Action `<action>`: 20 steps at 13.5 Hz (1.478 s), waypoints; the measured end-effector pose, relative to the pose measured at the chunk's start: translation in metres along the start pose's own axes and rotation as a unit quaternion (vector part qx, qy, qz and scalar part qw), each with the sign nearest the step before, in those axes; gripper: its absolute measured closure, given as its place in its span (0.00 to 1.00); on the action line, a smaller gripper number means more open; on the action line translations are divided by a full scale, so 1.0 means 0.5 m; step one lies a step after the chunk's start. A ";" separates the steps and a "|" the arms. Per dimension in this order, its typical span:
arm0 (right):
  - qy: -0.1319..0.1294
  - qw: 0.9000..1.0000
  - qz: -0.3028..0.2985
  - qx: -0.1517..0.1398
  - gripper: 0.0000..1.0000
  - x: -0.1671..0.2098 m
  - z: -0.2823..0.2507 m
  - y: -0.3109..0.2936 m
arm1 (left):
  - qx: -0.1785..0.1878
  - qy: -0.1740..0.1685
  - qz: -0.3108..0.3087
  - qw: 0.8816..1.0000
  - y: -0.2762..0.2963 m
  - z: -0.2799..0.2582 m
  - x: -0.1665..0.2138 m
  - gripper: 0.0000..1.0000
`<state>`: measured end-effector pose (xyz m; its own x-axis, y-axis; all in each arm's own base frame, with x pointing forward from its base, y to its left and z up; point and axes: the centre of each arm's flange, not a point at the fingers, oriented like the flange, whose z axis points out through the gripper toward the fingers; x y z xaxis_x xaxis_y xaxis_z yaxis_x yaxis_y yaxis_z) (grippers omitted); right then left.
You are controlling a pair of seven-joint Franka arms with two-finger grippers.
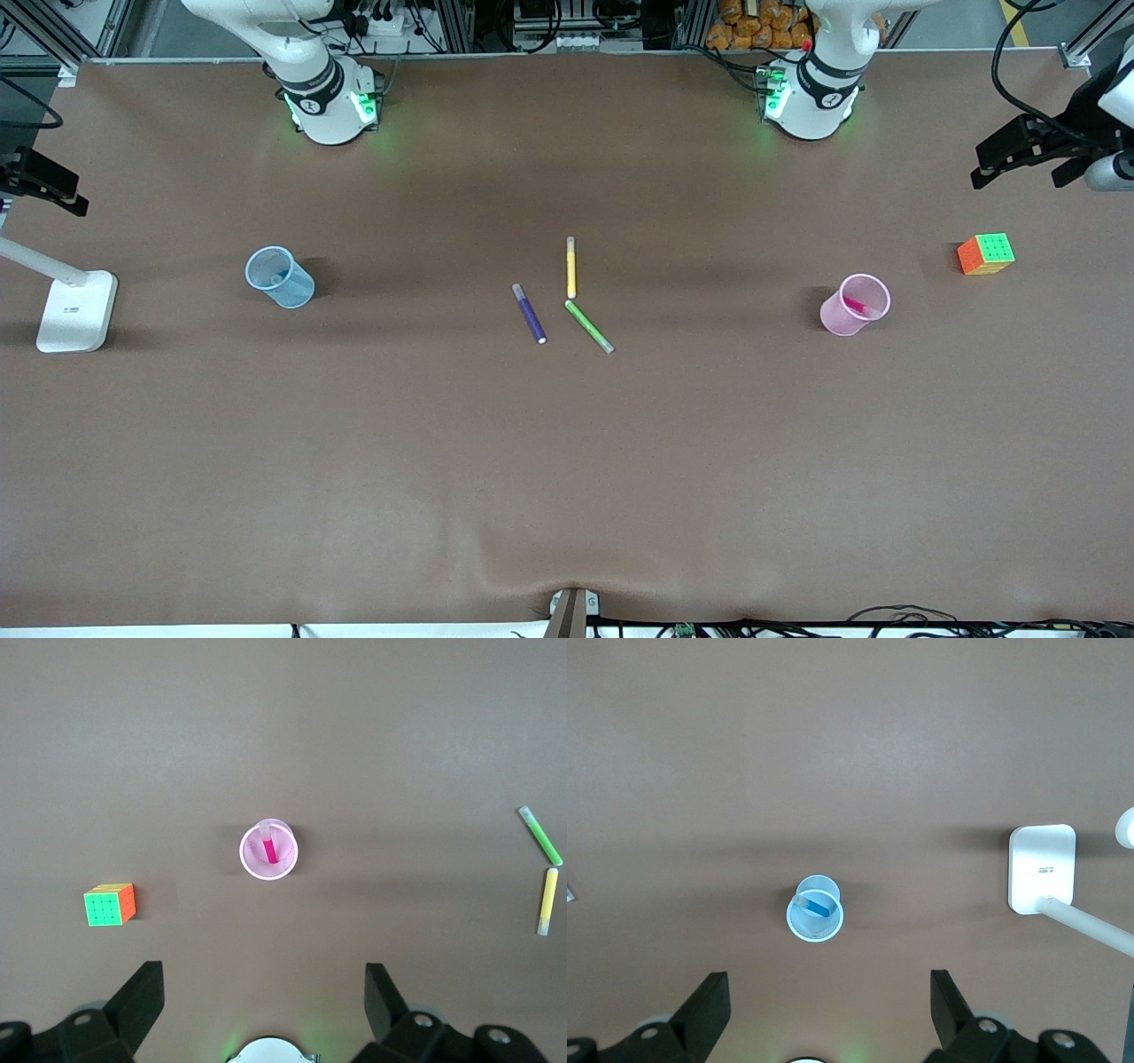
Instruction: Place pink and blue markers in matching cups
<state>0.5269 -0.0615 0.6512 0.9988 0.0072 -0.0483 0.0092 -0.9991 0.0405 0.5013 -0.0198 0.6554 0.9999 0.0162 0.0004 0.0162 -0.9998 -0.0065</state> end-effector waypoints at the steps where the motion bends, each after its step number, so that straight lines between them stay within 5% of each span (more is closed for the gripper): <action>1: 0.000 1.000 -0.001 0.000 0.00 0.000 -0.001 -0.001 | 0.000 0.001 0.000 1.000 0.000 -0.003 0.000 0.00; 20: 0.001 1.000 -0.008 -0.001 0.00 0.001 -0.005 -0.017 | 0.005 -0.017 0.005 1.000 0.059 0.003 -0.012 0.00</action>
<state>0.5275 -0.0528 0.6535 0.9986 0.0233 -0.0465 0.0253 -0.9988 0.0414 0.4956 -0.0492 0.6540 0.9994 0.0062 -0.0328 0.0057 -0.9998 -0.0164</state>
